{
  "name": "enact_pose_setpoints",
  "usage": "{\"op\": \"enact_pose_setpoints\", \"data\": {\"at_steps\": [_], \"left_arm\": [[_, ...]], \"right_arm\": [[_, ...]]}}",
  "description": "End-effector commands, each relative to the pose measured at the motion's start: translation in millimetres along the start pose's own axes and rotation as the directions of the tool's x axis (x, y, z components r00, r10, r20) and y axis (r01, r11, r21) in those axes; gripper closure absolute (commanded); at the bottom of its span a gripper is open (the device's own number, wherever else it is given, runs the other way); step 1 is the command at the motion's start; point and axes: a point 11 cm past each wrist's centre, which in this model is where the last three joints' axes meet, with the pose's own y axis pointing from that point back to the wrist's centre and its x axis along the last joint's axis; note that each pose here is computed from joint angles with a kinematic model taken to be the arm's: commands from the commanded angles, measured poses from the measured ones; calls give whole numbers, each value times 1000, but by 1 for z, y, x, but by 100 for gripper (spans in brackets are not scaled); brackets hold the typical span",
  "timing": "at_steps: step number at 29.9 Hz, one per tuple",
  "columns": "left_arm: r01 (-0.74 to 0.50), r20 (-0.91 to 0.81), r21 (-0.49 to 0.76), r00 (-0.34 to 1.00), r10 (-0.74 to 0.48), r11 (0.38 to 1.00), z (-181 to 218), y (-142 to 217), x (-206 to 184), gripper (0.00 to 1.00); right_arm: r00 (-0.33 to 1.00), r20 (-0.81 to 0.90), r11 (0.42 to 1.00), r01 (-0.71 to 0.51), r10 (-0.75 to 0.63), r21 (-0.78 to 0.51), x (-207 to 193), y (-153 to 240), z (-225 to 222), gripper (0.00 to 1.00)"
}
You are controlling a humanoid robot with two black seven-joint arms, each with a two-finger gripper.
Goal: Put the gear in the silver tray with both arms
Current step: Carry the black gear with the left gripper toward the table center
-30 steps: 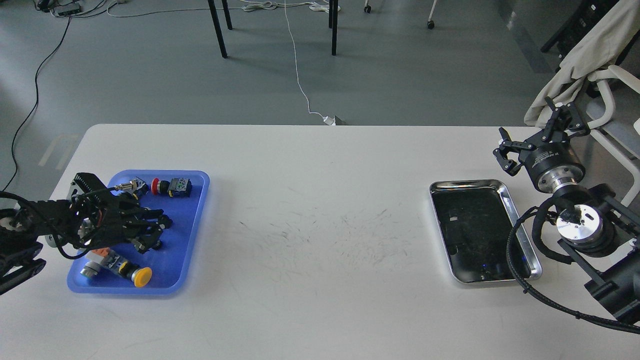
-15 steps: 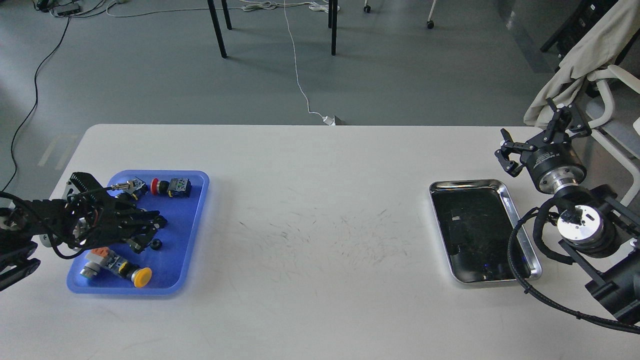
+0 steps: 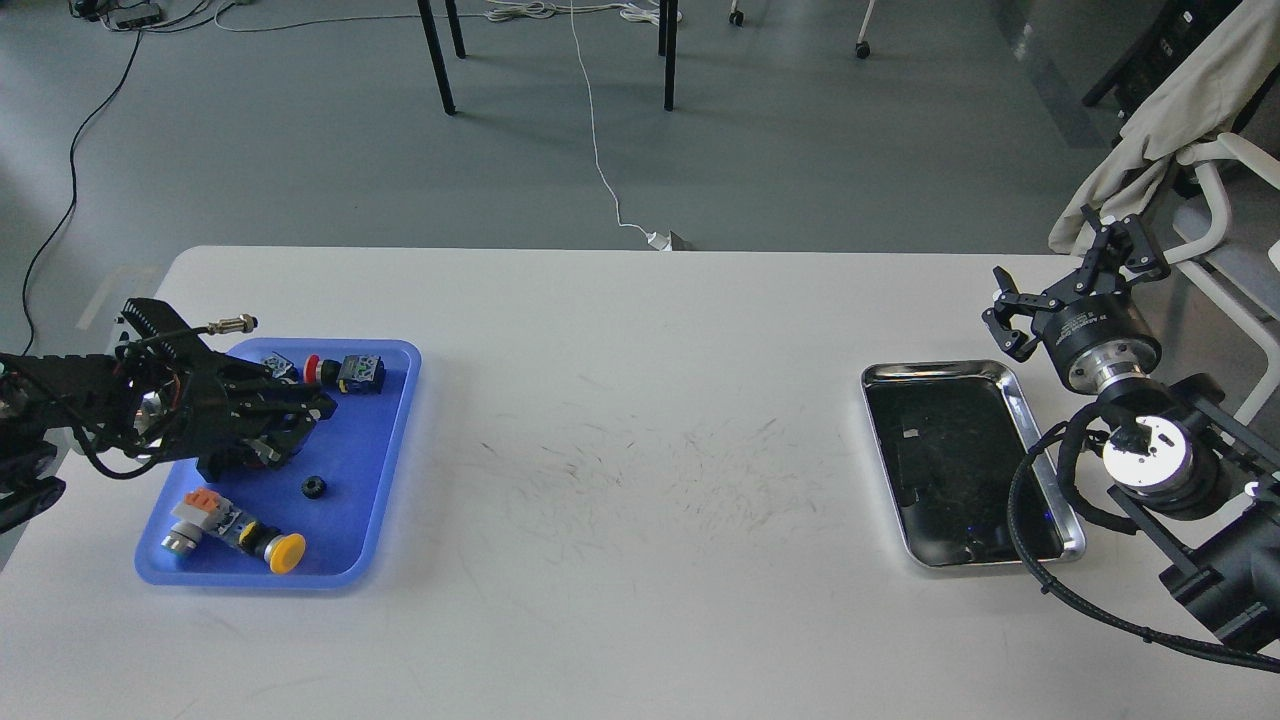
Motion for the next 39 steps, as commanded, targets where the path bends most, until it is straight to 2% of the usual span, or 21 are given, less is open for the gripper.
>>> {"op": "enact_pose_setpoints", "data": {"at_steps": [1, 4, 10, 20, 27, 39], "left_arm": [[-67, 43, -55, 997, 69, 996, 13, 2, 49, 90], [-99, 81, -138, 990, 111, 985, 39, 1, 83, 90], [-114, 141, -271, 978, 156, 956, 86, -18, 123, 90], [-43, 232, -468, 958, 170, 883, 174, -58, 152, 89], [-7, 246, -535, 955, 164, 845, 215, -86, 160, 89], [19, 255, -576, 954, 157, 817, 271, -140, 175, 89]], "right_arm": [[1000, -14, 1000, 4, -5, -14, -1, 0, 4, 1], [1000, -22, 1000, 9, -9, -23, -3, -1, 6, 1], [1000, -27, 1000, 3, -3, -19, -1, -2, 5, 1], [1000, -10, 999, -6, 7, 43, 0, -7, -24, 1], [1000, -12, 996, 1, 0, 89, -3, -12, -50, 1], [1000, 10, 993, -3, 2, 116, -3, -13, -61, 1]]}}
